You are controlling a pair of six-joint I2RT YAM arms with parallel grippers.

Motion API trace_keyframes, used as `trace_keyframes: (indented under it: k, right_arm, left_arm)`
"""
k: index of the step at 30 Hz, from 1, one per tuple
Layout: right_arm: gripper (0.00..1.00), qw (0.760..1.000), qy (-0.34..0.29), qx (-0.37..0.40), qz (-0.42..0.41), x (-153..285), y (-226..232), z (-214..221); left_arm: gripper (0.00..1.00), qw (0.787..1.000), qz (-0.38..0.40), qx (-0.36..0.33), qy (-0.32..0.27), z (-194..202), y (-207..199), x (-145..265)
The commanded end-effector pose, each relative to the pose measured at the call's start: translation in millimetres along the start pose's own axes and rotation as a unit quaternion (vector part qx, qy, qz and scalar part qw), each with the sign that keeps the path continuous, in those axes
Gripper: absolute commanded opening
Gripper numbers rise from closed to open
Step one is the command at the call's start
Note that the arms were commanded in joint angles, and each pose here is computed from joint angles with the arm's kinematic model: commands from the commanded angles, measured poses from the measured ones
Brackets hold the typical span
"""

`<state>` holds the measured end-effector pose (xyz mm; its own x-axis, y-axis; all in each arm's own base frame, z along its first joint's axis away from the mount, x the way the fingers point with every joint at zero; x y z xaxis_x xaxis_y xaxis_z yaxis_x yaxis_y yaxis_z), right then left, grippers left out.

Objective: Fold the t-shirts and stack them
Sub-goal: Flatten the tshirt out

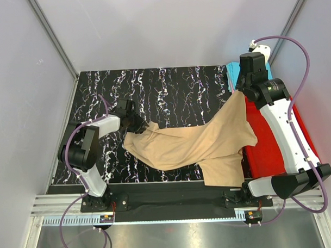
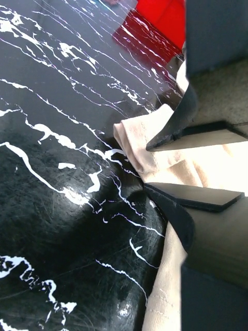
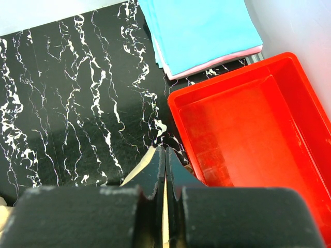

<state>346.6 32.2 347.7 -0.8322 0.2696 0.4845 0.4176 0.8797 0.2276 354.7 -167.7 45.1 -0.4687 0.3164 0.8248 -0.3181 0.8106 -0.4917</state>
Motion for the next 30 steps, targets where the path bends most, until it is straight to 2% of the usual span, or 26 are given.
trace_keyframes:
  k: [1, 2, 4, 8, 14, 15, 17, 20, 23, 25, 26, 28, 30]
  right_arm:
    - [0.0, 0.999, -0.033, -0.018, -0.018, 10.4, 2.1, -19.2]
    - [0.0, 0.999, -0.034, -0.017, -0.019, 10.2, 2.8, -19.9]
    - [0.0, 0.999, -0.034, -0.017, -0.02, 10.9, 2.9, -20.1]
    - [0.0, 0.999, -0.034, -0.016, -0.019, 10.1, 2.6, -19.5]
    - [0.0, 0.999, -0.034, -0.013, -0.014, 8.1, 1.2, -18.5]
    - [0.0, 0.999, -0.034, -0.011, -0.014, 7.7, 1.4, -17.9]
    - [0.0, 0.999, -0.034, -0.008, -0.009, 3.9, 0.0, -14.9]
    - [0.0, 1.0, -0.027, -0.001, 0.005, -2.9, -2.5, -9.2]
    - [0.0, 0.999, -0.052, -0.01, 0.012, -1.3, -4.5, -19.0]
    - [0.0, 0.995, -0.098, -0.028, -0.017, 7.1, 4.2, -41.7]
    - [0.0, 0.993, -0.116, -0.031, -0.019, 11.5, 4.7, -52.8]
    - [0.0, 0.984, -0.161, -0.058, -0.045, 31.2, 13.7, -87.9]
    - [0.0, 0.979, -0.179, -0.064, -0.08, 44.9, 26.1, -108.0]
  left_arm:
    - [0.38, 1.0, 0.006, 0.003, -0.025, -10.4, -4.1, -0.6]
    - [0.41, 1.0, 0.005, 0.003, -0.024, -9.1, -3.4, -0.8]
    - [0.42, 1.0, 0.004, 0.003, -0.029, -9.7, -2.0, -1.0]
    - [0.39, 0.999, 0.013, 0.002, -0.03, -11.8, -5.7, -4.9]
    - [0.2, 0.999, 0.013, 0.003, -0.031, -13.9, -6.8, -8.1]
    - [0.12, 0.999, 0.014, 0.002, -0.033, -14.8, -7.7, -6.6]
    - [0.03, 0.999, 0.01, 0.001, -0.034, -15.6, -7.1, -5.3]
    - [0.0, 0.999, 0.006, -0.005, -0.042, -23.4, -13.8, 4.3]
    - [0.0, 0.997, -0.001, -0.02, -0.076, -45.7, -29.2, 31.6]
    - [0.0, 0.988, 0.002, -0.035, -0.147, -81.2, -53.0, 70.8]
    - [0.0, 0.986, -0.007, -0.038, -0.16, -88.5, -56.6, 86.8]
    - [0.0, 0.97, 0.015, -0.052, -0.235, -125.7, -90.6, 144.6]
    - [0.0, 0.96, 0.01, -0.057, -0.275, -140.2, -102.3, 189.8]
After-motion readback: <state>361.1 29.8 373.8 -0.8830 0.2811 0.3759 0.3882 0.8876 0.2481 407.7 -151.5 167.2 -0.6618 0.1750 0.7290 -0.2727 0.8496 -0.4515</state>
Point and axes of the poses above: each gripper's point midway between its finger pads, its own x axis back along the fingers, its own y axis along the line the jaws close on, z = x × y, the point moved 2 cm from there along x, back along the fingers, and after that the axes turned 15 degrees about -x, right-handed, at the moved point
